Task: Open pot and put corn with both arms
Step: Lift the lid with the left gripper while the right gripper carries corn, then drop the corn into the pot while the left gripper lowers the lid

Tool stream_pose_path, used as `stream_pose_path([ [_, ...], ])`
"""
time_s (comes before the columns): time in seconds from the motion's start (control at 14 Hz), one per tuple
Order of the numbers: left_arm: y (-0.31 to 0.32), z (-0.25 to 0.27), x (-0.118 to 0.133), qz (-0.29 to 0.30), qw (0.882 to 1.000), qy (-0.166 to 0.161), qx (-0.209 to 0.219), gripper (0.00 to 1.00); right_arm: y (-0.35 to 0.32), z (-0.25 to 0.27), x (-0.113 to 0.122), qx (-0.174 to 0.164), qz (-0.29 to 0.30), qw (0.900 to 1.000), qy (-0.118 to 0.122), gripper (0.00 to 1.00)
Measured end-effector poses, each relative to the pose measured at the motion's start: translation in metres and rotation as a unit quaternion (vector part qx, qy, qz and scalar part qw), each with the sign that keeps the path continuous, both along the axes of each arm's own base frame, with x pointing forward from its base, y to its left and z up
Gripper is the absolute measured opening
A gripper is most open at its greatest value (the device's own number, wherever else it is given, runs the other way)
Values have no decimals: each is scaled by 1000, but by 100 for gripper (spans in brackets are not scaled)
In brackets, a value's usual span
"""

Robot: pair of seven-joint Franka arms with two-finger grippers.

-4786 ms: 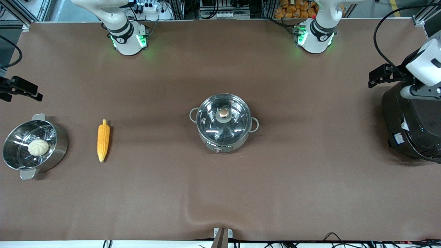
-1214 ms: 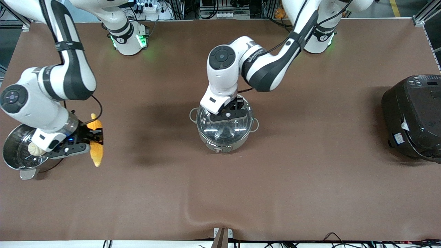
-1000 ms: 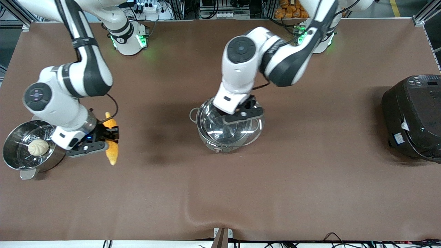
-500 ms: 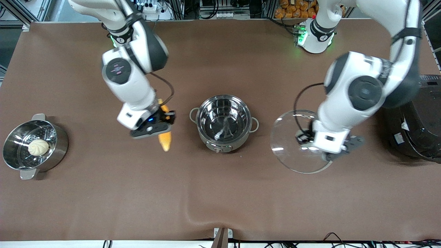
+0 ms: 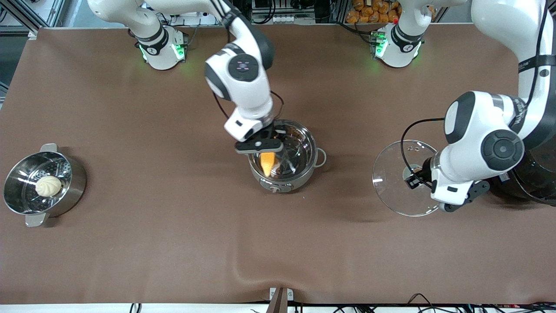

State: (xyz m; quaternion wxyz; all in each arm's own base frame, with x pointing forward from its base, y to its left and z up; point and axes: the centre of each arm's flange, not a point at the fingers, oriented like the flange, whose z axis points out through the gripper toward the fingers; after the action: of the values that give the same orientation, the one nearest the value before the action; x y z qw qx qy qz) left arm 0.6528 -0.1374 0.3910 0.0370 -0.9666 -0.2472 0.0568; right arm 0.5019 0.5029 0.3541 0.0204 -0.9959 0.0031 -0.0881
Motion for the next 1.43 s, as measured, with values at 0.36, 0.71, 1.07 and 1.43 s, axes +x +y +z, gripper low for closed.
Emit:
stream_pose_path([
  [0.36, 0, -72, -19, -6, 1000, -29, -11, 50, 7, -44, 5, -24, -27, 999, -15, 39],
  [0.71, 1, -125, -21, -12, 999, -30, -17, 50, 6, -43, 6, -29, -27, 999, -14, 88],
  [1.07, -1, -149, -21, -19, 999, -26, -15, 50, -75, -12, 69, -61, -12, 998, 13, 100],
  [1.43, -5, -147, -15, -20, 999, -33, -18, 74, -270, 31, 151, -50, -61, 993, 88, 100],
])
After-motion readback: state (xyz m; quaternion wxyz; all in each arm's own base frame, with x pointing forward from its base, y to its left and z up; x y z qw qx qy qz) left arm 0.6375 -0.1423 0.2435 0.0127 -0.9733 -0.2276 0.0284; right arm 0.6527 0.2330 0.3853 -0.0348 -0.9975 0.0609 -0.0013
